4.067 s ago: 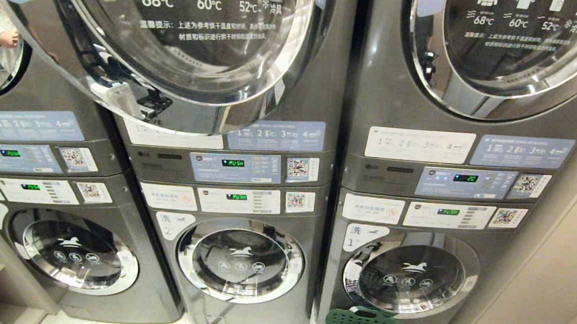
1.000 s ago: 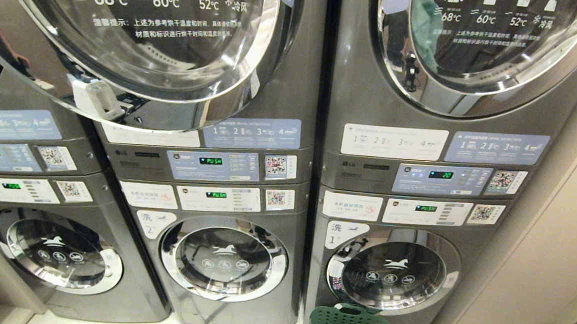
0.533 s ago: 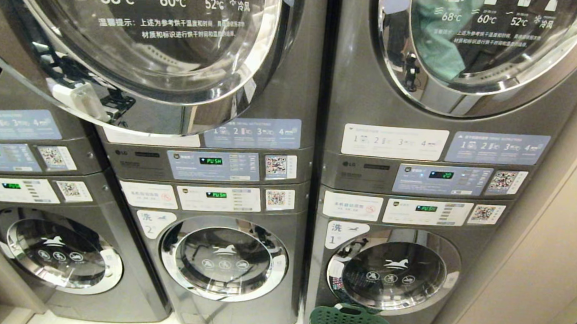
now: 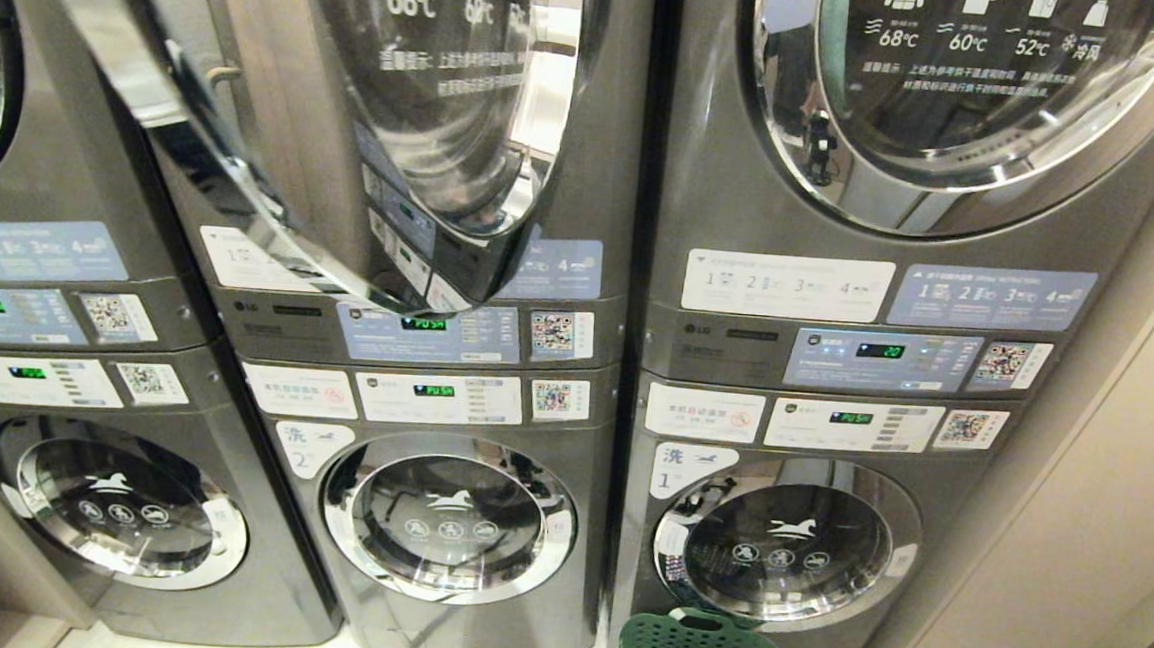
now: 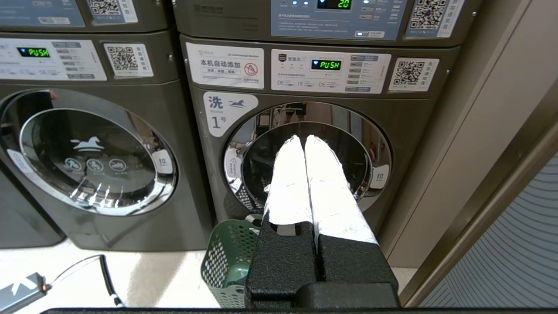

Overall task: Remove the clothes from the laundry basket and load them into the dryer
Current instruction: Open the dryer

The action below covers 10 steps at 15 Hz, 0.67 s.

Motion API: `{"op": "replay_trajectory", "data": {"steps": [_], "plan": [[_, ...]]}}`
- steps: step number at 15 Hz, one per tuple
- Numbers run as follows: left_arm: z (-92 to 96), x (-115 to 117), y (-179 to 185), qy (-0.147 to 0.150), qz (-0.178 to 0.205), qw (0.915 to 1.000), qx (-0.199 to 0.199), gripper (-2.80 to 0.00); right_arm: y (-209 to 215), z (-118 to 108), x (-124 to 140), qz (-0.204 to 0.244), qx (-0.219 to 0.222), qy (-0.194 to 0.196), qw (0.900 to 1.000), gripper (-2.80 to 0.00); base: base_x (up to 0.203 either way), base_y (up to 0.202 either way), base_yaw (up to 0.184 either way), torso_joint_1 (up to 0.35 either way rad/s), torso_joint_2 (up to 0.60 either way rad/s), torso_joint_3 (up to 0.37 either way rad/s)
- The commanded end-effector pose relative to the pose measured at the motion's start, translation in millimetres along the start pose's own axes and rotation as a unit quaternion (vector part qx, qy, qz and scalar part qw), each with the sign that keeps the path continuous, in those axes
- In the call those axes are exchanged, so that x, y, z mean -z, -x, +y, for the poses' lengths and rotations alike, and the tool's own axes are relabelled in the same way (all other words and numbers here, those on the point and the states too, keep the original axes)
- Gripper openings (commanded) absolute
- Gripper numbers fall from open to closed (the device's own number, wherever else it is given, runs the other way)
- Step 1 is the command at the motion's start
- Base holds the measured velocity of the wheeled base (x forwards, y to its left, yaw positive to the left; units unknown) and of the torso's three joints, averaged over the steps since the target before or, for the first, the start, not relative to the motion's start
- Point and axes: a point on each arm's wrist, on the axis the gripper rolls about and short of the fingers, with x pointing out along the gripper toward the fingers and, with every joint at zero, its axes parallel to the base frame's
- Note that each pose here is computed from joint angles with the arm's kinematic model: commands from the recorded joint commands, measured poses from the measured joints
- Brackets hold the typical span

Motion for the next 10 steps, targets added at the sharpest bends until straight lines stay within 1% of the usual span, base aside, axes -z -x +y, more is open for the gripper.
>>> {"op": "replay_trajectory", "data": {"steps": [1,2,3,5,6,8,9,10], "plan": [[-34.2,19,40,0.003,0.012,0.9993,0.036,-2.80,0,0,0,0.000,0.000,0.000,1.000,-2.80,0.000,0.000,0.000,0.000,0.00,0.000],[-34.0,28,44,0.012,0.030,0.9985,0.043,-2.80,0,0,0,0.001,0.000,0.000,1.000,-2.80,0.000,0.000,0.000,0.000,0.00,0.000],[-31.1,32,43,0.015,0.035,0.9987,0.034,-2.80,0,0,0,0.001,0.000,-0.002,1.000,-2.80,0.000,0.000,0.000,0.000,0.00,0.000],[-24.0,42,41,0.023,0.039,0.9990,-0.001,-2.80,0,0,0,0.001,0.001,-0.006,1.000,-2.80,0.000,0.000,0.000,0.000,0.00,0.000],[-20.6,49,41,0.019,0.045,0.9987,-0.016,-2.80,0,0,0,0.001,0.001,-0.006,1.000,-2.80,0.000,0.000,0.000,0.000,0.00,0.000],[-16.5,58,43,-0.003,0.043,0.9973,-0.059,-2.80,0,0,0,0.001,0.001,-0.006,1.000,-2.80,0.000,0.000,0.000,0.000,0.00,0.000],[-14.2,63,43,-0.001,0.049,0.9966,-0.067,-2.80,0,0,0,0.001,0.001,-0.006,1.000,-2.80,0.000,0.000,0.000,0.000,0.00,0.000],[-10.9,73,44,0.004,0.059,0.9957,-0.071,-2.80,0,0,0,0.001,0.000,-0.006,1.000,-2.80,0.000,0.000,0.000,0.000,0.00,0.000]]}}
